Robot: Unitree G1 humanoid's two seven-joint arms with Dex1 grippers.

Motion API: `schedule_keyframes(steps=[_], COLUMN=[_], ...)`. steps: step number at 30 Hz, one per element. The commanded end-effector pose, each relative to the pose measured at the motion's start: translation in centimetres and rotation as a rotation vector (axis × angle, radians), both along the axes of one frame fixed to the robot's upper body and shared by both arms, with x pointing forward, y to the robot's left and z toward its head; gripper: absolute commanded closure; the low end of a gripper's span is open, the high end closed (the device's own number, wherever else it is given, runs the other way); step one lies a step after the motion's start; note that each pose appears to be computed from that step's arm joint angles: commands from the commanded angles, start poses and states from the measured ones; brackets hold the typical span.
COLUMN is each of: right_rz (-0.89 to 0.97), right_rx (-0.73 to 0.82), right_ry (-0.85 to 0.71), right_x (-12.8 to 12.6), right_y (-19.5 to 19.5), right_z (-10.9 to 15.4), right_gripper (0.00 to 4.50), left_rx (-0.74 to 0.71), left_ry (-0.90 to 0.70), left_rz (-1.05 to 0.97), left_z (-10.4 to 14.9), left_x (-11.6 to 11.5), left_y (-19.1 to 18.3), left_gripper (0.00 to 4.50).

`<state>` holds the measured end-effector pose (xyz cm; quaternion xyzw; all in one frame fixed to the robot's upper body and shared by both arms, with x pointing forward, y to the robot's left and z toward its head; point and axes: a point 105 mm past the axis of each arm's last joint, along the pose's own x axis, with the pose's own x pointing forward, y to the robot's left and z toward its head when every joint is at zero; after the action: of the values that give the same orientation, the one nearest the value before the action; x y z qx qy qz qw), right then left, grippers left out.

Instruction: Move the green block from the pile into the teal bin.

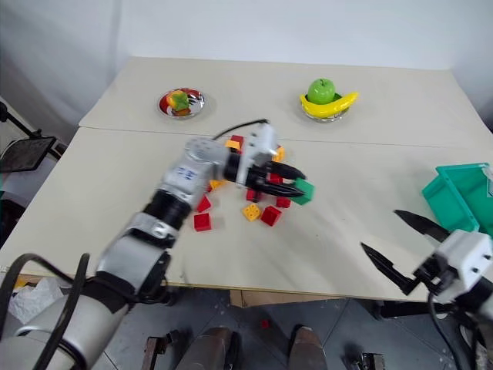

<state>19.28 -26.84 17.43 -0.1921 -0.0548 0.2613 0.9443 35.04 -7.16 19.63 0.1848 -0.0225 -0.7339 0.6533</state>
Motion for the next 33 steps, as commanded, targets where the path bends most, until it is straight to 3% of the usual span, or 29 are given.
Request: schedule_keyframes(steps=[1,6,10,15,23,25,28,31,33], right_rz=[-0.082,-0.179,-0.225,-0.242,-0.166,-0.121,-0.029,0.070,0.150], right_rx=[-0.015,0.021,0.061,0.043,0.058,0.037,0.024,0.010,-0.008], right_ry=[-0.048,-0.041,-0.031,-0.021,0.050,0.087,0.126,0.181,0.214], right_x=[-2.1,-3.9,-4.8,-4.9,-4.0,-3.5,-1.4,1.0,3.9], right_y=[-0.7,-0.8,-0.2,-0.5,-2.8,-3.0,-2.8,-1.5,0.2], right_z=[1.0,0.2,-0.6,-1.0,-1.0,-1.4,-1.7,-1.9,-1.8], right_gripper=[0.00,0.00,0.00,0.00,0.00,0.00,0.00,0.00,0.00], left_rx=[0.001,0.051,-0.019,-0.196,-0.343,-0.312,-0.245,-0.261,-0.196], left_ry=[-0.095,-0.092,0.011,0.055,-0.068,-0.096,-0.145,-0.151,-0.141], left_rz=[0.031,0.088,0.071,0.003,0.004,0.029,0.143,0.223,0.277], left_z=[-0.2,-2.9,-2.5,0.1,2.0,1.5,0.5,0.8,-0.5], left_x=[-0.1,-0.2,-0.4,-0.3,1.4,1.3,0.5,-1.0,-3.0], left_y=[-3.4,-5.0,-4.8,-2.9,8.0,11.5,18.0,20.7,23.3], left_gripper=[3.01,3.01,1.77,0.21,0.09,0.09,0.09,0.09,0.09])
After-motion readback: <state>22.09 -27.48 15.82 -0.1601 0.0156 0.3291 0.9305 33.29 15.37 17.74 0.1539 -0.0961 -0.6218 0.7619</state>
